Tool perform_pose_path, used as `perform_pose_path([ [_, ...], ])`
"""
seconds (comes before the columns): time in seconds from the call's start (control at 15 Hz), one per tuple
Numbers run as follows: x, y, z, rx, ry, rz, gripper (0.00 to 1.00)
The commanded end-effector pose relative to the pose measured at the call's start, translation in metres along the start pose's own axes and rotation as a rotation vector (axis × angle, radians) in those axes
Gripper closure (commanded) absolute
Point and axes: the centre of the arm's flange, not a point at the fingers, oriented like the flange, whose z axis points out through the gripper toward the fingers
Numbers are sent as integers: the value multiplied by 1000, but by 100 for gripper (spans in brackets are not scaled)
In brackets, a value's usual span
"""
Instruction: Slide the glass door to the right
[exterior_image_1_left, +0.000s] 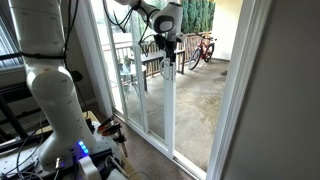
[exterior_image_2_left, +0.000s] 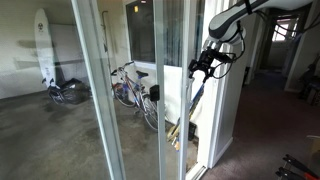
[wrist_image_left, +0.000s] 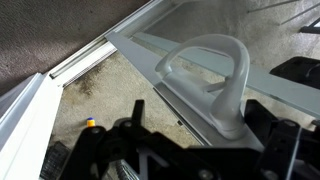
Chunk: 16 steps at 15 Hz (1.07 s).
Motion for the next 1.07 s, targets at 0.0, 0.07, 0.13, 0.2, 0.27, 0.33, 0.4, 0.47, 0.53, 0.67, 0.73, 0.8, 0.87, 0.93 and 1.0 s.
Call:
perform_pose_path([
  [0.0, 6, 35, 31, -86, -27, 41, 0],
  [0.07, 3, 32, 34, -87, -32, 35, 0],
  [0.13, 1, 30, 38, -90, -41, 29, 0],
  [0.2, -1, 29, 46, -99, -53, 25, 0],
  [0.27, -1, 28, 51, -102, -56, 28, 0],
  [0.33, 1, 27, 55, -107, -59, 34, 0],
  [0.4, 2, 28, 56, -108, -59, 34, 0],
  [0.47, 3, 31, 55, -111, -59, 39, 0],
  [0.53, 5, 33, 55, -114, -56, 41, 0],
  [0.67, 9, 40, 49, -120, -49, 50, 0],
  [0.73, 13, 45, 44, -122, -42, 59, 0],
  [0.8, 16, 50, 40, -119, -49, 68, 0],
  [0.87, 18, 55, 35, -119, -51, 74, 0],
  [0.93, 21, 62, 31, -123, -46, 78, 0],
  [1.0, 25, 72, 24, -127, -46, 76, 0],
])
